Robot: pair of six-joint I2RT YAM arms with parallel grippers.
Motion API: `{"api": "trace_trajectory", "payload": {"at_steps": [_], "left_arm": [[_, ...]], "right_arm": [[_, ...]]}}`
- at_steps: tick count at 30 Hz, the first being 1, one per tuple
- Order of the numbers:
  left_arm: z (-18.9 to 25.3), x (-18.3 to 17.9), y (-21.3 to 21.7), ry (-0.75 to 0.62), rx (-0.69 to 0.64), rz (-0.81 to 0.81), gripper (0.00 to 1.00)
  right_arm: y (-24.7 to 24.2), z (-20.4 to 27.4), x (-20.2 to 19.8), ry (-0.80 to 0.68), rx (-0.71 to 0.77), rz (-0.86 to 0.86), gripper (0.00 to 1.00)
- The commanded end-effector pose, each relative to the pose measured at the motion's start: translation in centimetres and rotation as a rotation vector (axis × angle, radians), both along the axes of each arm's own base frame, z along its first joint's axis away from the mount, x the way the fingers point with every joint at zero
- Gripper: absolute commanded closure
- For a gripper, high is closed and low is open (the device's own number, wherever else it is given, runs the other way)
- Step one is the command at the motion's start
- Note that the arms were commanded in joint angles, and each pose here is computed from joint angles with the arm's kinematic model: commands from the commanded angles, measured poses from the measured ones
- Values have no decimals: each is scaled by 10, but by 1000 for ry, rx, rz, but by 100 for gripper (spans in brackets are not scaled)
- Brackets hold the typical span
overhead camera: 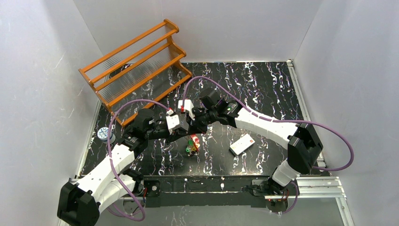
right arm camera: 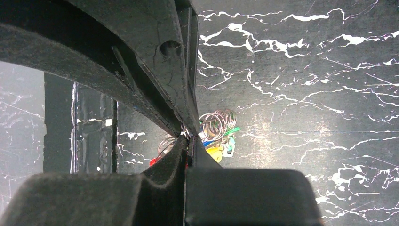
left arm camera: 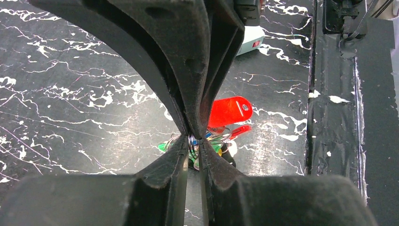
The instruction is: Put the keys on the keyring
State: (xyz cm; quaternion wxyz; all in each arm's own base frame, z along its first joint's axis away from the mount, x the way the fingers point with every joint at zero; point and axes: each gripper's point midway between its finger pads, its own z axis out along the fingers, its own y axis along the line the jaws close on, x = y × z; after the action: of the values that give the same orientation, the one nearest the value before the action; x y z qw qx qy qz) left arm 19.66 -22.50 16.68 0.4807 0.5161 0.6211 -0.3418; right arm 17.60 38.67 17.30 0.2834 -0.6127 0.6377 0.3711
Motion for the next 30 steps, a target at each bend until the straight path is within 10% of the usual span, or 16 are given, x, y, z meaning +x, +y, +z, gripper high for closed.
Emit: {"api": "trace_trajectory", "payload": {"at_steps": [1,10,19,30], "left_arm": [[-1,1,-2,-17,-4,-3,91],[-1,8,5,-50,30,46,100],[26,16,9,-106,-128,179,100],[68,7,13,-217,-471,245,100]], "right_arm": [[14,31,-3,-18,91,38,99],[13,34,1,-58,112,20,98],[7,59,13,-105,260,-116,31],[-11,102,23,65,486,-230,22]]}}
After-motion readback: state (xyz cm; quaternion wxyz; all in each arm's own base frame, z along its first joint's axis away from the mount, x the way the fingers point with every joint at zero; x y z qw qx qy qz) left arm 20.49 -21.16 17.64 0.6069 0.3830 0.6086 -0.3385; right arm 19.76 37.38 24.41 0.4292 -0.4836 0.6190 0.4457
